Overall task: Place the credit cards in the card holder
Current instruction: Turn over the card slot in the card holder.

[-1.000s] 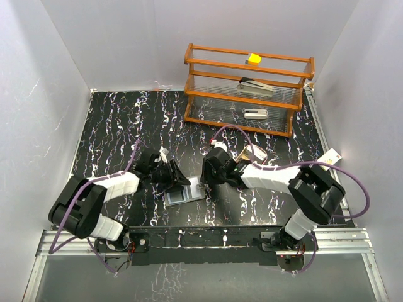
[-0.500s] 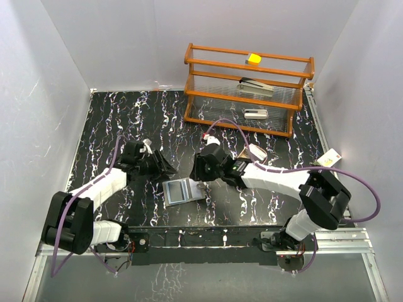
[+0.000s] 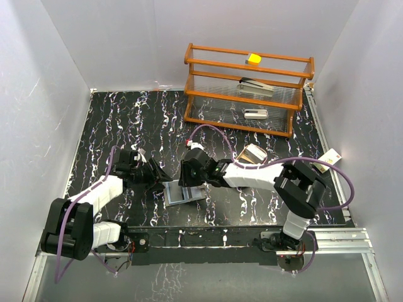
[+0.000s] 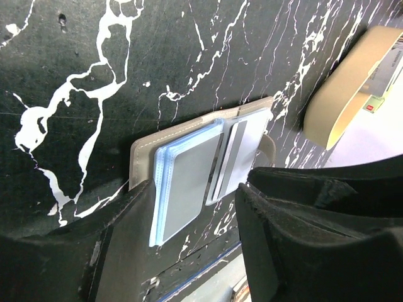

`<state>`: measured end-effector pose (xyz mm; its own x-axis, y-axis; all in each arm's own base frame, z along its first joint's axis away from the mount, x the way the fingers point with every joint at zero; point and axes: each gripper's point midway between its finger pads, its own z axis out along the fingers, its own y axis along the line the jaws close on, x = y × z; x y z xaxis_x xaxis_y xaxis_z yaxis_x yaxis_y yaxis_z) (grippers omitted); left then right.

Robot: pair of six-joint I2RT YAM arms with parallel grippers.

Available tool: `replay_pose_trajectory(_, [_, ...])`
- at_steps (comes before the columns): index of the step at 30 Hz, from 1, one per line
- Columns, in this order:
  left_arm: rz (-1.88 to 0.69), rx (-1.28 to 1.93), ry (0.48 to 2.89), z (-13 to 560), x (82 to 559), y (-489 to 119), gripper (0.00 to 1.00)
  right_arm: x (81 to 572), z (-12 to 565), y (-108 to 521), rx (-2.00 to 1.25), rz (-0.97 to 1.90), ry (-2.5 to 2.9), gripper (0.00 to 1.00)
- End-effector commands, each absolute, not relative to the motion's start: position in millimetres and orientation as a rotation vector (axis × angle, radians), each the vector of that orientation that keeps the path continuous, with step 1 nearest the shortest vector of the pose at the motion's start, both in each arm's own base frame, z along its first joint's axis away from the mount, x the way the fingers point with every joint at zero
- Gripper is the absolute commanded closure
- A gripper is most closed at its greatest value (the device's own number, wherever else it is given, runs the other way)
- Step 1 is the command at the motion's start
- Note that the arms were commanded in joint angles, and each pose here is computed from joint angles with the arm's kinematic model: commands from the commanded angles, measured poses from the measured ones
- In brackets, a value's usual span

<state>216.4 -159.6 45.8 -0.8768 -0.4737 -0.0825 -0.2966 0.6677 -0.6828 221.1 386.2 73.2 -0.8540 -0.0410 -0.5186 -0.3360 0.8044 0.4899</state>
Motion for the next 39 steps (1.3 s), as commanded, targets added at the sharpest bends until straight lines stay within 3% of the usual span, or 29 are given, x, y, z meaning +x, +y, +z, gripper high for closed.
replay_pose_trajectory(1, [-1.111,-0.616,2.606,52.8,214.3,-165.9,0.48,232.2,94.5,408.9,-0.277,0.892,2.418,0.72])
replay_pose_trajectory(10, [-1.120,-0.612,2.602,53.2,212.4,-166.0,0.47,225.2,54.5,408.1,-0.314,0.850,2.504,0.72])
replay_pose_trajectory(22, [-1.109,-0.601,2.602,54.0,212.5,-164.8,0.47,218.0,24.7,385.9,-0.286,0.743,2.570,0.93])
replay_pose_trajectory(39, [-1.158,-0.599,2.599,50.1,212.6,-169.7,0.48,215.9,19.2,383.9,-0.283,0.738,2.582,0.93])
